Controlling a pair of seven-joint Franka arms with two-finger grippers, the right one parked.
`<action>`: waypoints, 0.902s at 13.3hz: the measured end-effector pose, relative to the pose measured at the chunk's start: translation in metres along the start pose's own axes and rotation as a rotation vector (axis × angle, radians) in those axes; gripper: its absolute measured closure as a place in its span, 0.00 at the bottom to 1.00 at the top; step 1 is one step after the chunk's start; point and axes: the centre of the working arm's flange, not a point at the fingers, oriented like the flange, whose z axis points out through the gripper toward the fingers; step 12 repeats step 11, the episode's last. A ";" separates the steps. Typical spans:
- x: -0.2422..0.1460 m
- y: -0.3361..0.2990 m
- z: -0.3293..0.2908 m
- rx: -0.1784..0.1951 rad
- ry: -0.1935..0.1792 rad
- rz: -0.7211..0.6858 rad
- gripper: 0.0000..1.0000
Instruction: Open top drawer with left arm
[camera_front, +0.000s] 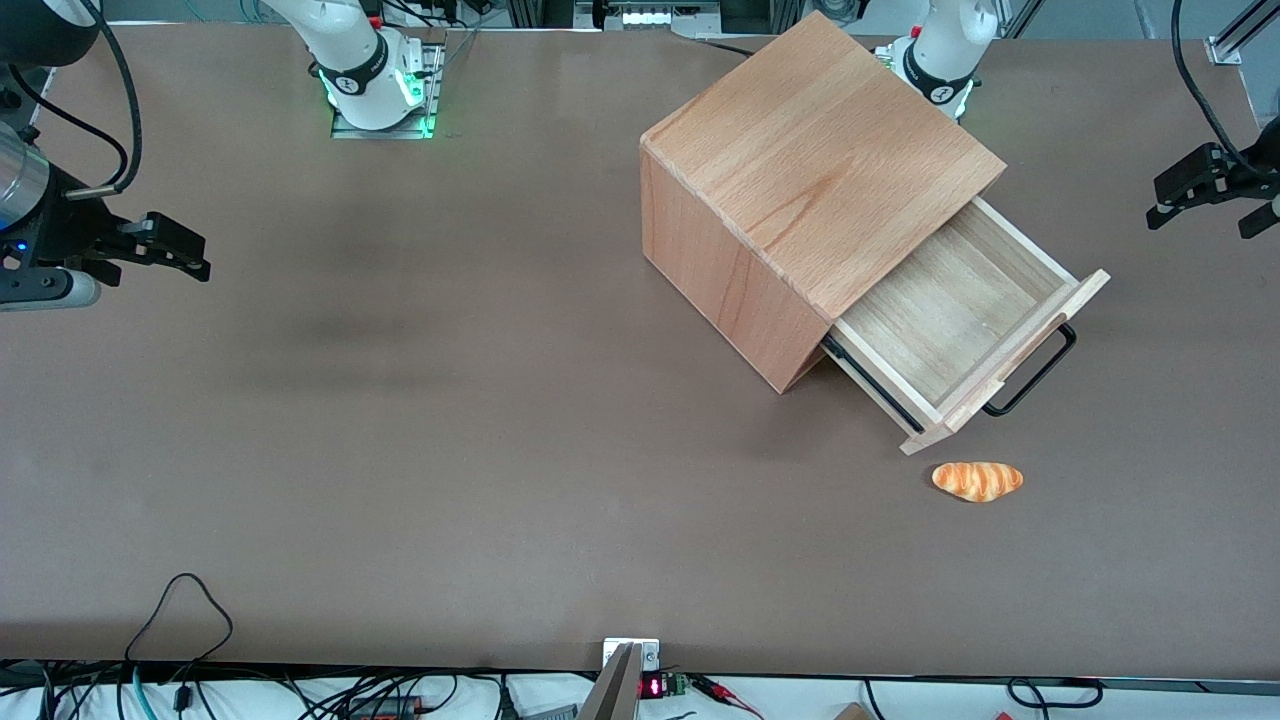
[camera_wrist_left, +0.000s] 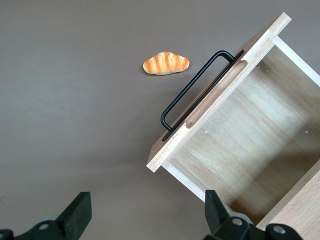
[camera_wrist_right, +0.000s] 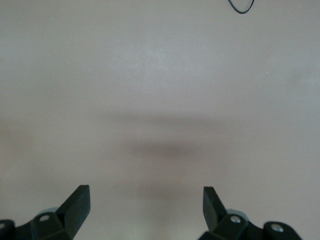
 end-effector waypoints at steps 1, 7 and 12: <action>0.000 0.000 0.000 0.000 0.000 -0.003 0.00; 0.000 0.000 0.000 0.000 0.000 -0.013 0.00; 0.000 0.000 0.000 0.000 0.000 -0.014 0.00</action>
